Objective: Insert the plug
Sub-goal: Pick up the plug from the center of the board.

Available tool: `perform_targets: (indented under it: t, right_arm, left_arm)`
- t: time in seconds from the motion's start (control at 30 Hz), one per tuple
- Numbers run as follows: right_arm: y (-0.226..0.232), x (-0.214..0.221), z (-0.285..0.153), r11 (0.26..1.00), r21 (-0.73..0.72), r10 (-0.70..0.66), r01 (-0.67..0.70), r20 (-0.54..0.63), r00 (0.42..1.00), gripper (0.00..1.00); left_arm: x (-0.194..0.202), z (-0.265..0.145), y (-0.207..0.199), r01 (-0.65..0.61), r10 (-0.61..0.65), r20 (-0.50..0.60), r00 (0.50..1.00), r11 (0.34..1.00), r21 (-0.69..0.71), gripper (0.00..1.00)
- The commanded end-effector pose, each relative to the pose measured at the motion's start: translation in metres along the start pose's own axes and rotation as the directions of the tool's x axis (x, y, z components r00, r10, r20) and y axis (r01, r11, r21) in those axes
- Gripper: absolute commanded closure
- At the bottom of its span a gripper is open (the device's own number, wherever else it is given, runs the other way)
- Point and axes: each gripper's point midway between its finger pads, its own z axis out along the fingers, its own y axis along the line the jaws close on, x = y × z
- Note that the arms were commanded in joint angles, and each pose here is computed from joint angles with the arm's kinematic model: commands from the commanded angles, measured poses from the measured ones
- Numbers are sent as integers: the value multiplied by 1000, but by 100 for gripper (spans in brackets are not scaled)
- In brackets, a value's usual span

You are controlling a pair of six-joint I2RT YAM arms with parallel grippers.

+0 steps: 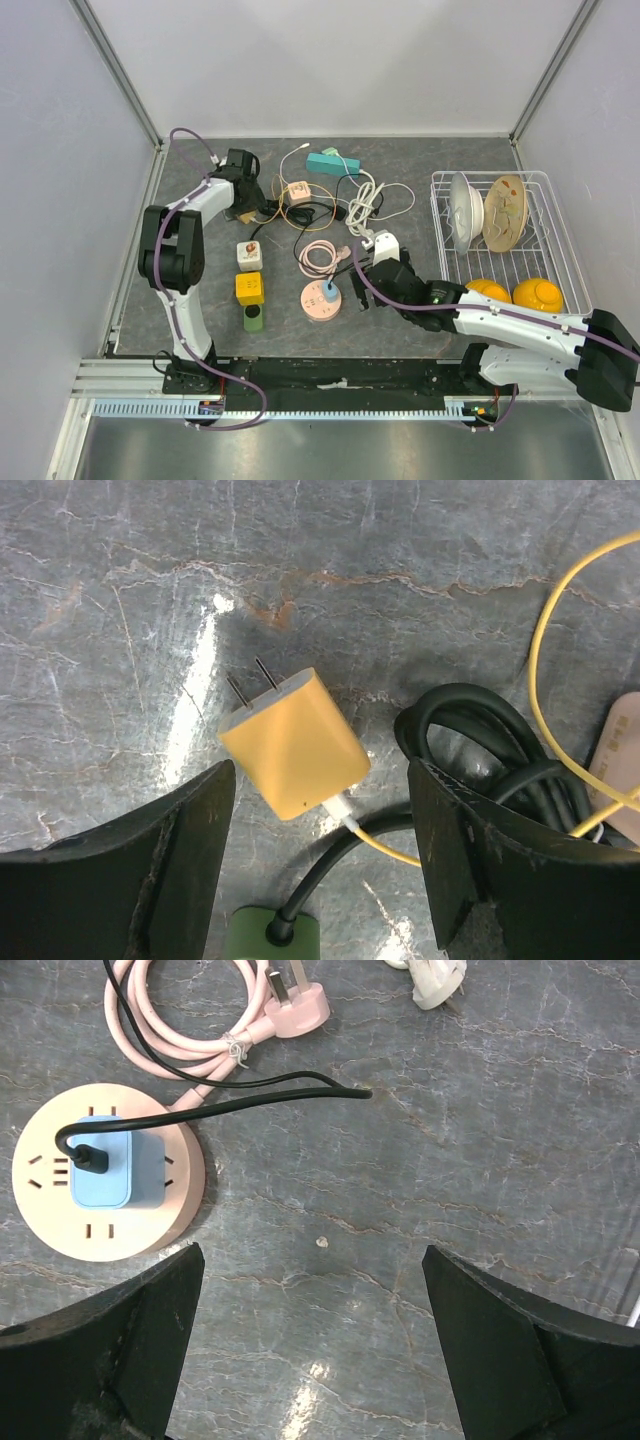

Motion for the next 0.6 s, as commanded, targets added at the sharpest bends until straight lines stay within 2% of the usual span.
perform_targets:
  t: [0.0, 0.27, 0.57]
  right_arm:
    - [-2, 0, 0, 1000, -7, -24, 24, 0, 1000, 2]
    - [-7, 7, 0, 1000, -10, -22, 22, -10, 1000, 2]
    - [-10, 13, -2, 1000, -15, -15, 15, -21, 1000, 2]
  left_arm:
    - [-13, 9, 0, 69, -67, 49, 997, 997, -44, 25]
    - [-5, 16, 16, 103, -100, 39, 994, 989, -103, 28]
    - [-5, 25, 19, 121, -120, 19, 993, 989, -87, 35]
